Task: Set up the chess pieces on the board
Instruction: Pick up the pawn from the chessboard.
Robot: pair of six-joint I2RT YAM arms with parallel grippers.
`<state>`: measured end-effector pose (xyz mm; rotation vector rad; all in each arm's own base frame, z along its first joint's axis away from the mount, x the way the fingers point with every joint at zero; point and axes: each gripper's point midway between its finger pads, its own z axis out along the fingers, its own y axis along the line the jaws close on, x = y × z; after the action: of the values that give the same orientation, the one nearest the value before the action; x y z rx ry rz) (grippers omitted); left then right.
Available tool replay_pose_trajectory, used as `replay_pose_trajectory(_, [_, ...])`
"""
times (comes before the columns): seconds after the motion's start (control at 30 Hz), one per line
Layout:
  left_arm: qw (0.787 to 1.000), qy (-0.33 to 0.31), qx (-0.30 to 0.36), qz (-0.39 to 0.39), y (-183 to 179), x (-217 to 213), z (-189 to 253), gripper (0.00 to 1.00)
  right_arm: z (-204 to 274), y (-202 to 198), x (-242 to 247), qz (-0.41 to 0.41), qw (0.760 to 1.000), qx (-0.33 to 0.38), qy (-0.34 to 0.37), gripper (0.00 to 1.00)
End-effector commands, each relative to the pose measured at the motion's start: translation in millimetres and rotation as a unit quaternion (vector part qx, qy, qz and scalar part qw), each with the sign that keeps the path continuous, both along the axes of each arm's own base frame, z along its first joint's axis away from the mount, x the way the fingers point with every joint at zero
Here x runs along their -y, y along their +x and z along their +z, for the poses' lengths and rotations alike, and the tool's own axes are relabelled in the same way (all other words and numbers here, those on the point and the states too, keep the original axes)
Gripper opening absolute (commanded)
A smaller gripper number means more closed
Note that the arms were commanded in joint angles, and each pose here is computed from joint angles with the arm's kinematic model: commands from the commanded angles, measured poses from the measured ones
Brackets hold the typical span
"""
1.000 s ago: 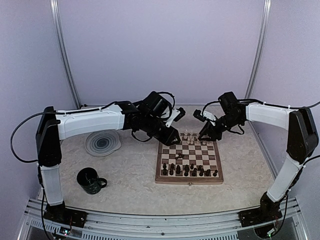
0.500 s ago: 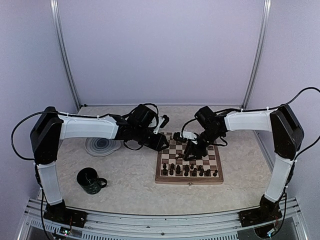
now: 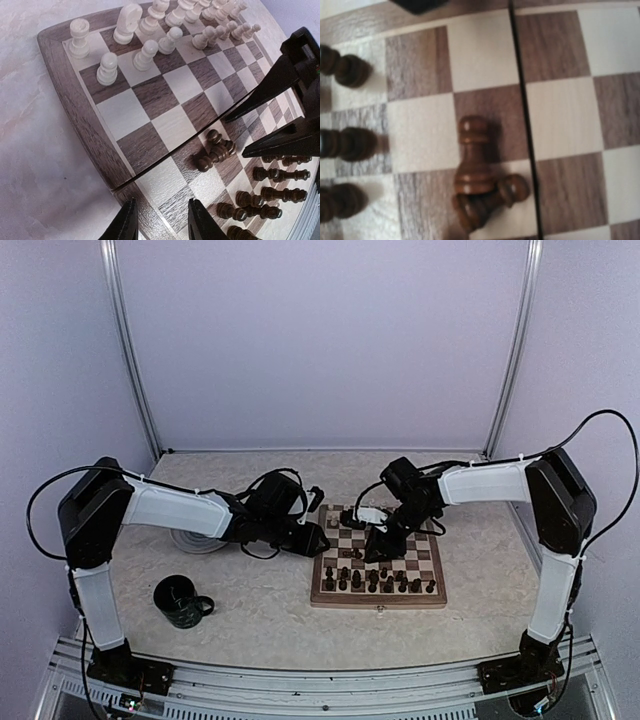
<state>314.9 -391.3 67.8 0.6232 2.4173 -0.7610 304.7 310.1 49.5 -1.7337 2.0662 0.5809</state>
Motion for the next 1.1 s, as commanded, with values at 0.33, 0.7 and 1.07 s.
replay_pose_trajectory(0.33, [0.995, -0.088, 0.041, 0.008, 16, 10, 37, 0.35, 2, -4, -20, 0.008, 1.0, 0.003, 0.003, 0.39])
replay_pose_trajectory(0.7, [0.994, -0.107, 0.016, 0.023, 9, 6, 30, 0.35, -14, 2, -27, -0.005, 1.0, 0.003, -0.015, 0.4])
replay_pose_trajectory(1.07, [0.988, -0.152, 0.004, -0.004, -2, 17, 31, 0.35, -23, 1, -29, -0.004, 1.0, 0.002, -0.019, 0.24])
